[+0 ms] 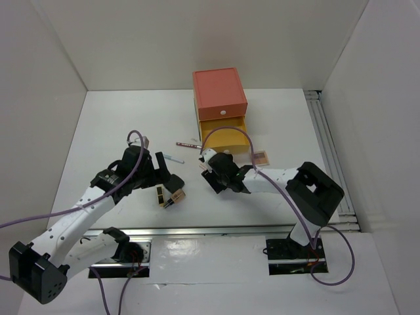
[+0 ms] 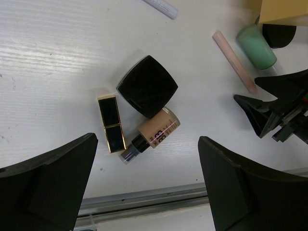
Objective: Organize the makeup
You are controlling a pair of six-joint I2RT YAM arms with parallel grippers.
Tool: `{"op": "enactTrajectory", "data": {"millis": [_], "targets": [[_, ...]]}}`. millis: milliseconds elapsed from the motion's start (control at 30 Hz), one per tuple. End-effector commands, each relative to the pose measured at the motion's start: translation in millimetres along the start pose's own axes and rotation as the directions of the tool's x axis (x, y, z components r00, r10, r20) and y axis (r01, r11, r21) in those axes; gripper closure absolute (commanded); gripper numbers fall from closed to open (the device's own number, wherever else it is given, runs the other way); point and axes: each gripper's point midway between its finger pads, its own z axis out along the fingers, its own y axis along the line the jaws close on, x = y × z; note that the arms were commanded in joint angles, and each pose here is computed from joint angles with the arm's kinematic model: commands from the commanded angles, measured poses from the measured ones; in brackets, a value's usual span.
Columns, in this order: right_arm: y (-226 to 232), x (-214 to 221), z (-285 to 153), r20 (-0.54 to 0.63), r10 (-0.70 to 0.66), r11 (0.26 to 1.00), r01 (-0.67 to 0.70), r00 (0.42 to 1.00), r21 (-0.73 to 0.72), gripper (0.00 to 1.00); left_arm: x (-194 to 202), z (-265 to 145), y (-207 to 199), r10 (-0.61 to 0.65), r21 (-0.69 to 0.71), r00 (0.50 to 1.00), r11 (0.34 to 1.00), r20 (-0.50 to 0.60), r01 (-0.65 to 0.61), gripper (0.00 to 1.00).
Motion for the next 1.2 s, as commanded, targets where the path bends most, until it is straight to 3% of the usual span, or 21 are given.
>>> {"op": "enactTrajectory", "data": {"millis": [0, 100, 167, 233, 367, 400, 600, 800, 1000, 1167], "targets": [[4, -23, 4, 0.069, 0.005, 1.000, -0.004, 0.998, -0.008, 0.46, -9, -7, -5, -0.024, 0.011, 0.999, 1.000, 0.037, 0.023, 0.00], [11, -23, 5, 0.059, 0.003, 0.999, -0.001, 0.998, -0.045, 0.68, -9, -7, -5, -0.024, 0.011, 0.999, 1.000, 0.037, 0.023, 0.00], [15, -22, 6, 0.051, -0.005, 0.999, 0.007, 0.999, -0.051, 0.72, -10, -8, -5, -0.025, 0.017, 0.999, 1.000, 0.044, 0.024, 0.00], [22, -28, 5, 0.063, -0.011, 0.997, 0.015, 0.998, -0.070, 0.87, -10, -8, -5, -0.025, 0.017, 0.999, 1.000, 0.044, 0.024, 0.00], [22, -30, 0, 0.068, -0.006, 0.998, 0.010, 0.998, -0.057, 0.93, -14, -12, -8, -0.037, 0.029, 0.998, 0.999, 0.058, 0.035, 0.00], [23, -31, -4, 0.073, -0.014, 0.999, 0.017, 0.997, -0.050, 1.00, -14, -12, -8, -0.037, 0.029, 0.998, 0.999, 0.058, 0.035, 0.00], [30, -96, -67, 0.258, -0.006, 0.995, 0.032, 0.966, -0.098, 1.00, -21, -14, -7, -0.038, 0.009, 0.996, 0.999, 0.079, 0.037, 0.00], [21, -159, -140, 0.458, -0.096, 0.984, 0.154, 0.884, -0.089, 1.00, -30, -9, -12, -0.089, -0.009, 0.993, 0.996, 0.081, 0.090, 0.00], [-50, -188, -147, 0.419, -0.291, 0.955, 0.241, 0.860, 0.171, 1.00, -41, 14, -11, -0.156, -0.066, 0.987, 0.985, 0.043, 0.159, 0.00], [-86, -175, -111, 0.284, -0.401, 0.916, 0.371, 0.871, 0.155, 1.00, -61, 32, -13, -0.197, -0.090, 0.978, 0.975, 0.062, 0.203, 0.02]]}}
